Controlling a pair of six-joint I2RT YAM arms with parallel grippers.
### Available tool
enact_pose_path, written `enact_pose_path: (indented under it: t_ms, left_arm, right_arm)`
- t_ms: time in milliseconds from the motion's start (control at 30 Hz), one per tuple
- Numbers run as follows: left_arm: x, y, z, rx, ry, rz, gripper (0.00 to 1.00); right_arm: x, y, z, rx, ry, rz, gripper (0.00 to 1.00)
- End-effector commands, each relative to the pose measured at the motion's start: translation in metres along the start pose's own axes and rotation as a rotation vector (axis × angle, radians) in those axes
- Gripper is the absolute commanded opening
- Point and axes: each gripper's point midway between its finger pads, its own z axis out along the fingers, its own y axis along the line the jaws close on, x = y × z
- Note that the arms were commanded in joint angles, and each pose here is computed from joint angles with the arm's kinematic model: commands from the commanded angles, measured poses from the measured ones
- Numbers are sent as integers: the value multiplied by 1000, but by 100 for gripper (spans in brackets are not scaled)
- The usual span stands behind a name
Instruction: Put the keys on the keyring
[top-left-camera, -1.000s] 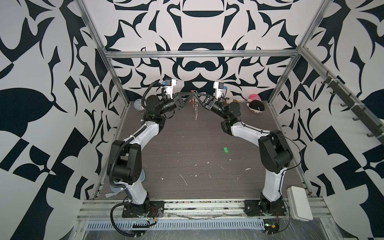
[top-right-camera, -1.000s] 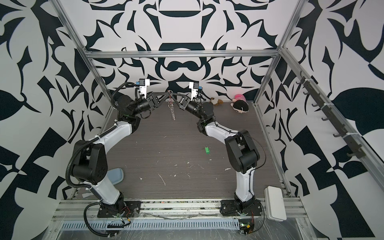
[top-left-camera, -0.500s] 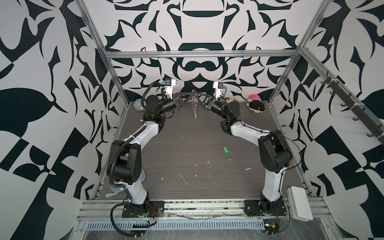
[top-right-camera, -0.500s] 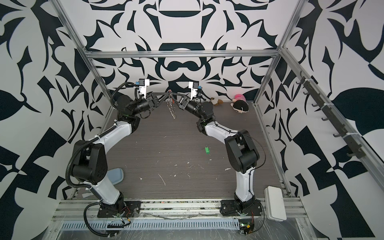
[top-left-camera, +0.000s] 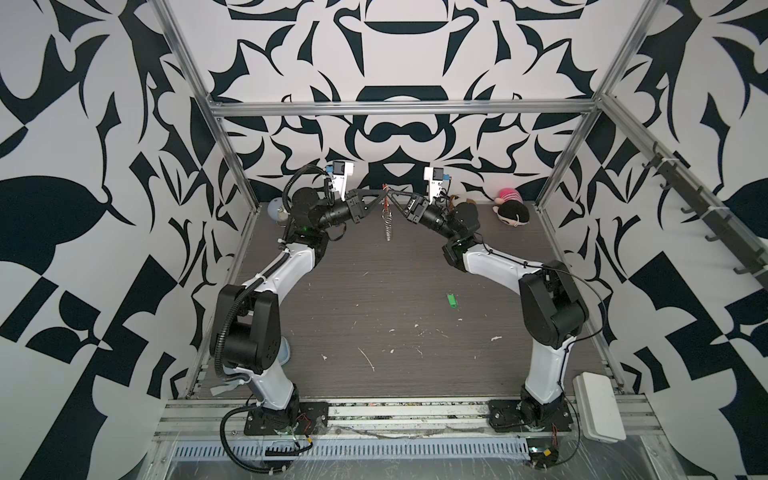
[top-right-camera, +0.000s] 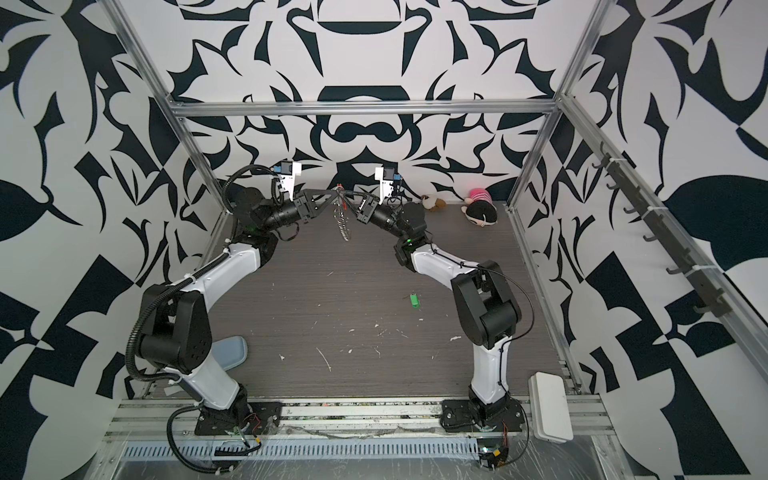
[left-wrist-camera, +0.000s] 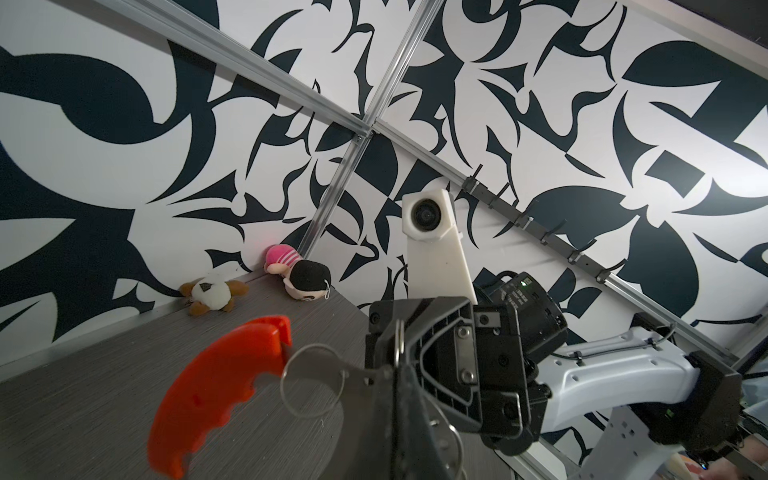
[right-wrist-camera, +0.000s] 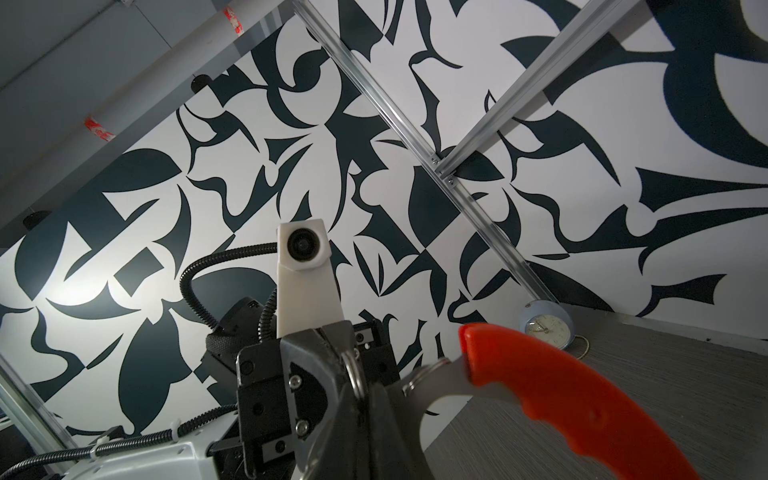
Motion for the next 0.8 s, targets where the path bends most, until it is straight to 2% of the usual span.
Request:
enact_pose_path:
  t_ms: [0, 100, 200, 333, 367, 433, 467, 567, 600, 767]
  left_arm:
    - [-1, -26, 0, 64, 22, 44, 0]
    - [2, -26, 0, 65, 30, 32, 0]
    - [2, -26, 0, 67, 34, 29, 0]
    - [-2, -23, 0, 46, 11, 19, 0]
    - [-3, -21, 0, 37, 1, 10, 2]
    - [-5, -20, 1, 39, -9, 11, 20]
    - [-5, -20, 1, 38, -14, 11, 24]
    - [-6, -21, 1, 49, -17, 14, 28]
    - [-6, -22, 1, 52, -16, 14, 27]
    - [-4, -22, 1, 57, -2, 9, 4]
  right_arm:
    - [-11, 48, 4, -114, 11, -71, 15]
    - [-12, 53, 6, -130, 23, -70, 15]
    - [-12, 55, 5, -138, 24, -71, 0]
    - [-11, 54, 5, -133, 26, -70, 0]
    - [-10, 54, 5, -135, 26, -70, 0]
    - [-10, 54, 6, -139, 30, -69, 0]
    - [-8, 56, 6, -144, 36, -68, 0]
    - [-6, 56, 7, -149, 45, -63, 0]
    - [-6, 56, 7, -150, 46, -63, 0]
    - [-6, 56, 7, -157, 45, -56, 0]
